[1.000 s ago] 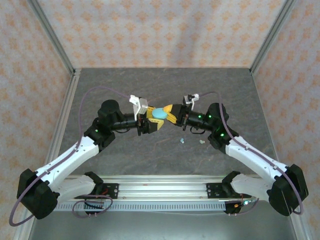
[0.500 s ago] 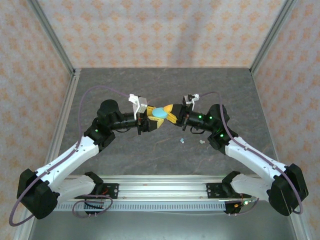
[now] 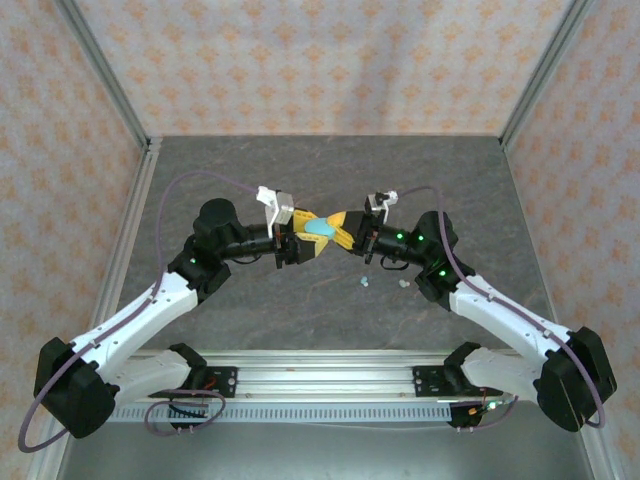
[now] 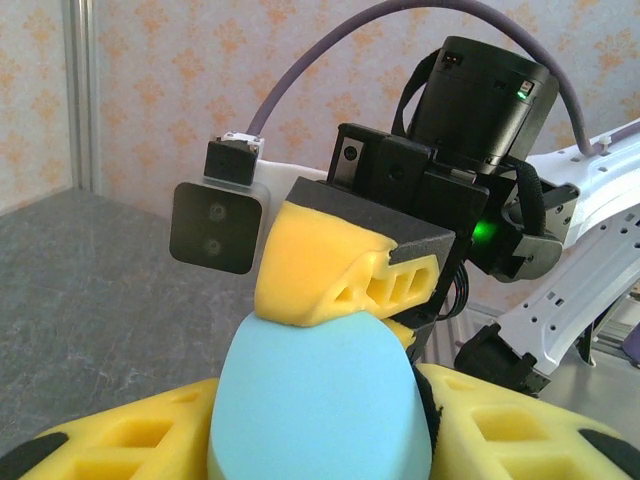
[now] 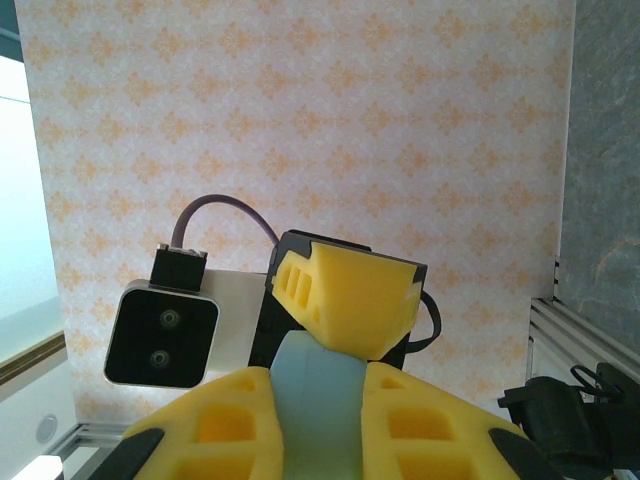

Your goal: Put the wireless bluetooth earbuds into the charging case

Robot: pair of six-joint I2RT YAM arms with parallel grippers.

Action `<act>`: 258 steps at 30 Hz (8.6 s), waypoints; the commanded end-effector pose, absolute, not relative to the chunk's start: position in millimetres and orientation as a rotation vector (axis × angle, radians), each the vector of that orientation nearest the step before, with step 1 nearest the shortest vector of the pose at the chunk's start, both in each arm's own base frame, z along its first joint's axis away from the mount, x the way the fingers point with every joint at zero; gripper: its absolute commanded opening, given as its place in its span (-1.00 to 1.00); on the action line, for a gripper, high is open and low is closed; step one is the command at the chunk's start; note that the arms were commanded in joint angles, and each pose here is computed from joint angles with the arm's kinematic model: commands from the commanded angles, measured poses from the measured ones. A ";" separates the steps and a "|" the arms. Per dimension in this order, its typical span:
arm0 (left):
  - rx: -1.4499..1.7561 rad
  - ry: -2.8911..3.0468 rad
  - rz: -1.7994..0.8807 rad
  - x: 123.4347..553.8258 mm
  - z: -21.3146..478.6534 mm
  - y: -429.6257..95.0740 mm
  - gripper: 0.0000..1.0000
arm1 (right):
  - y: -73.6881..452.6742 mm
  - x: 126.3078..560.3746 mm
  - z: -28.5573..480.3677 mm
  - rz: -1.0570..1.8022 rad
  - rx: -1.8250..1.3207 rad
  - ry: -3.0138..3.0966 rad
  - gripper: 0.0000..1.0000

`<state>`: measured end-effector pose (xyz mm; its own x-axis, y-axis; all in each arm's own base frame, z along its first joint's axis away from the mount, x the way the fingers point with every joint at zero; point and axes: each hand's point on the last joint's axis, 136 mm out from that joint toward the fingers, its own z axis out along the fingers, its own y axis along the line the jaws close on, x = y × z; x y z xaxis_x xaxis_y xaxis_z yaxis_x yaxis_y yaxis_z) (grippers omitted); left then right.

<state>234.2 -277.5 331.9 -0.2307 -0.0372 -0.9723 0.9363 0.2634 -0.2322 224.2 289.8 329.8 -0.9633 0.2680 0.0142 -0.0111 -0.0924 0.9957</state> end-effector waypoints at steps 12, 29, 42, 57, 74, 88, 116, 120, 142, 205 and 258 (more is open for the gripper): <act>0.931 1.420 -1.146 226.9 346.5 -280.5 0.21 | 286.6 224.1 346.1 2.234 0.278 1.889 -1.00; 0.957 1.398 -1.147 224.4 353.3 -281.6 -0.44 | 286.1 223.7 343.7 2.241 0.285 1.890 -1.00; 0.974 1.416 -1.134 221.6 347.5 -280.3 -0.05 | 285.9 223.0 347.4 2.250 0.277 1.879 -1.00; 0.965 1.393 -1.134 219.4 353.4 -278.3 -0.13 | 286.7 222.1 343.2 2.238 0.274 1.897 -1.00; 0.937 1.371 -1.156 220.8 361.8 -278.9 -0.04 | 287.5 220.3 342.7 2.238 0.261 1.903 -1.00; 0.949 1.390 -1.149 218.8 356.0 -278.0 -0.71 | 289.2 218.9 330.3 2.177 0.241 1.962 -0.65; 1.091 1.455 -1.214 176.7 330.4 -267.7 -0.91 | 274.3 161.2 344.1 1.195 -0.877 1.856 0.44; 1.116 1.461 -1.238 173.6 328.7 -269.2 -0.91 | 278.7 165.3 336.7 1.145 -0.926 1.867 0.41; 1.151 1.467 -1.273 169.4 330.1 -271.9 -0.95 | 296.9 169.0 340.9 1.212 -0.949 1.817 -0.08; 1.083 1.558 -1.208 189.6 311.5 -269.2 -1.00 | 290.1 171.2 316.1 1.148 -0.883 1.898 0.48; 1.056 1.596 -1.131 194.2 304.2 -262.7 0.02 | 300.8 187.6 347.8 1.024 -0.985 1.666 -1.00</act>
<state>185.3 -266.9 299.9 -0.2759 0.1699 -0.9461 0.9555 0.1551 -0.2508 193.2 301.6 316.7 -0.3475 -0.2112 -0.9136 -0.8943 0.3676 0.2552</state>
